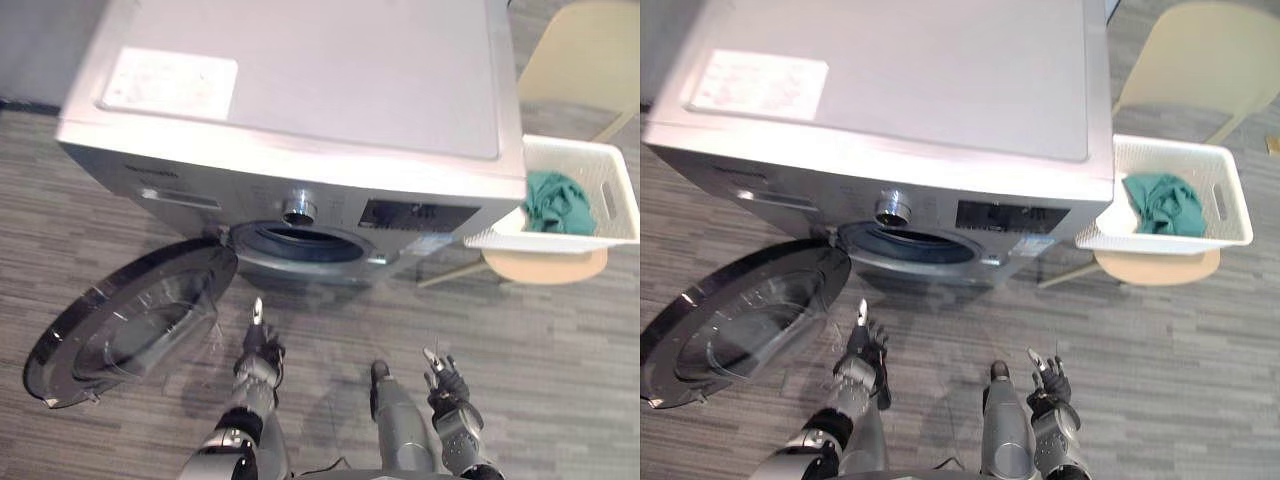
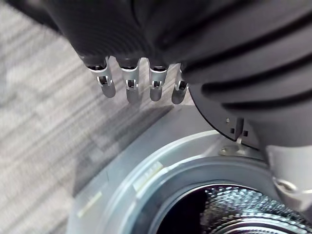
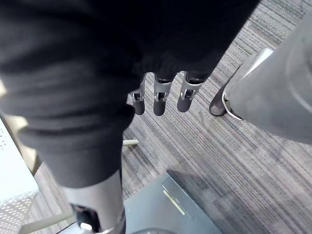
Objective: Pick up the laundry basket with both hands and put the clothes into the washing machine.
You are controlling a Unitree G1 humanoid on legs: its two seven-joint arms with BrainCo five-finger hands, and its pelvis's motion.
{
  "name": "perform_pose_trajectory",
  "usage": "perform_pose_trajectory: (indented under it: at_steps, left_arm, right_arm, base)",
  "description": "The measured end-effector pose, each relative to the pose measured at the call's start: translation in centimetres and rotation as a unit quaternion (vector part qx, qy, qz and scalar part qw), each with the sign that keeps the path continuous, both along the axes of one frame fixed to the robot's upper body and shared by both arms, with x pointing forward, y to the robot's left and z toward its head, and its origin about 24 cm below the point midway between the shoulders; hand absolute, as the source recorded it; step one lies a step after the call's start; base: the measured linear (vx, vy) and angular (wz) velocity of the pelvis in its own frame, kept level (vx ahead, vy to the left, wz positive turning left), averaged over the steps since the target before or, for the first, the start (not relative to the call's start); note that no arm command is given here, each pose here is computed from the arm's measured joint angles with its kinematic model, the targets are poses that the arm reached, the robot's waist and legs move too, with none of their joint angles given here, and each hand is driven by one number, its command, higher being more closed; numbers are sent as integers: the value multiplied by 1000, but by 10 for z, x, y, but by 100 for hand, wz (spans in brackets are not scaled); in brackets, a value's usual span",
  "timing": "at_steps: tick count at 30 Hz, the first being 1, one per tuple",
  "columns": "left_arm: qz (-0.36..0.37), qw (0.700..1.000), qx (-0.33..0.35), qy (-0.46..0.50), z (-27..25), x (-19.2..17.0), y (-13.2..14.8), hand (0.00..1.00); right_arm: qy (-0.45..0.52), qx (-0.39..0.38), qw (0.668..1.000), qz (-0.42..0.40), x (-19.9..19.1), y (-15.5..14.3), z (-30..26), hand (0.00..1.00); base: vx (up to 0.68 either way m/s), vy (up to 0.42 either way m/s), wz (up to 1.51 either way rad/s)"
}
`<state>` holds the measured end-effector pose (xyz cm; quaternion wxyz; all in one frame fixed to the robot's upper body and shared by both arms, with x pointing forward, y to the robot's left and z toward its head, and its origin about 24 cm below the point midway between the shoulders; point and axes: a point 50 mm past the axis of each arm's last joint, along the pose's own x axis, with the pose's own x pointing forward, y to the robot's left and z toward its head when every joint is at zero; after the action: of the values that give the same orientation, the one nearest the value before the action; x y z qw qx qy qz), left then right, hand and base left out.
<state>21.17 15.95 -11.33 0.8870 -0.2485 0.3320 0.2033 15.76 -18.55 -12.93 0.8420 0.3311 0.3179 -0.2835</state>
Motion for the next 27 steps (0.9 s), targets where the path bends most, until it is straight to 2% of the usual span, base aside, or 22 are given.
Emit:
perform_pose_trajectory:
  at_steps: [1,3,5,10,15,18,20,24,27]
  left_arm:
    - [-11,1000,15,15,-5,-8,2,0]
    - [-85,989,94,81,-23,-40,9,0]
    - [-115,978,123,123,-32,-61,16,0]
    - [-23,982,90,166,-43,-95,31,0]
    - [37,983,62,168,-44,-106,39,0]
    - [41,984,50,169,-45,-109,36,0]
    - [38,982,42,178,-48,-118,33,0]
    - [26,975,72,207,-50,-137,50,0]
    - [-27,975,88,201,-49,-125,42,0]
  right_arm:
    - [14,1,1000,-5,-7,-1,-4,0]
    - [71,-4,997,-27,-32,-11,-18,0]
    - [103,0,994,-46,-47,-17,-25,0]
    - [151,8,985,-78,-79,-25,-34,0]
    - [165,-2,986,-31,-78,-20,-36,0]
    - [165,-7,986,-23,-73,-24,-35,0]
    - [164,-9,986,-14,-70,-23,-35,0]
    - [144,16,989,19,-59,4,-35,0]
    - [118,9,992,36,-50,7,-30,0]
  base:
    - [121,-56,29]
    - [103,-64,25]
    - [46,-43,22]
    - [-19,-68,29]
    - [-127,-10,14]
    - [-121,129,-6]
    - [-82,301,-33]
    - [-36,132,-48]
    - [29,45,-53]
